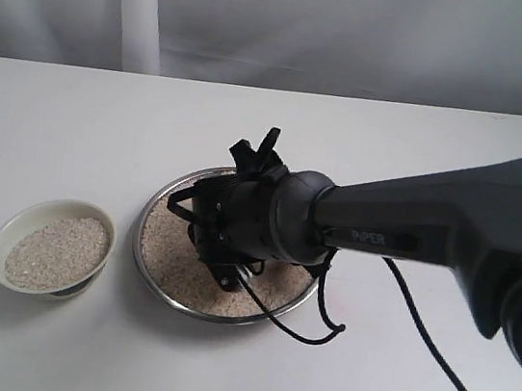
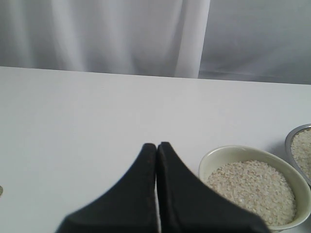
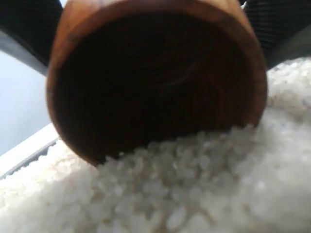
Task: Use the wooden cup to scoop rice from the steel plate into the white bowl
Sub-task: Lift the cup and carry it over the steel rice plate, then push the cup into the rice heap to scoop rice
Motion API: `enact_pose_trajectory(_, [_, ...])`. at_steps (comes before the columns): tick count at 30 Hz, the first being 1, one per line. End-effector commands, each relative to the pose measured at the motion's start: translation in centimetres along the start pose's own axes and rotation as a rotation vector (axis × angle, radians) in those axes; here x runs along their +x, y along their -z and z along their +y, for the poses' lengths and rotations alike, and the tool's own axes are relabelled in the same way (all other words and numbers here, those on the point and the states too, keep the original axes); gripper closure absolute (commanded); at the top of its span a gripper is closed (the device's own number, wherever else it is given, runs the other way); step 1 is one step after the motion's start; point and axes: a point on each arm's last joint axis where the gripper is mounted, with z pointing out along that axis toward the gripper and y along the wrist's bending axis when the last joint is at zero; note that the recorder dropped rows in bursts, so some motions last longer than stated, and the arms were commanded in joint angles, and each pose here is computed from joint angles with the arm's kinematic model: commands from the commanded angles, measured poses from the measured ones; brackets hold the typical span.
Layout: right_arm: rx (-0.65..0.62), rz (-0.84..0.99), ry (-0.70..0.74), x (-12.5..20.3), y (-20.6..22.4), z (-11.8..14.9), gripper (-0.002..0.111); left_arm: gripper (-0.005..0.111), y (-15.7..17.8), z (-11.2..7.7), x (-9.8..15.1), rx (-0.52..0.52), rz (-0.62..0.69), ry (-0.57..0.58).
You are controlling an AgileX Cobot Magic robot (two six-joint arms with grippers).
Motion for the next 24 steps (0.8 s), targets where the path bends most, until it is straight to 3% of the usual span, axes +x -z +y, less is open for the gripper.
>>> enact_pose_trajectory(1, [0.01,-0.018,0.001,-0.9,0.5,-0.5,0.108,0.107,0.0,0.0,-0.1,0.008,-0.008,0.002])
enact_pose_trajectory(8, [0.03,-0.061,-0.037,-1.6,2.0,-1.8,0.108,0.107,0.0,0.0,-0.1,0.008,-0.008,0.002])
enact_pose_trajectory(24, [-0.017,-0.128,0.001,-3.2,3.0,-1.2,0.108,0.107,0.0,0.0,-0.1,0.008,-0.008,0.002])
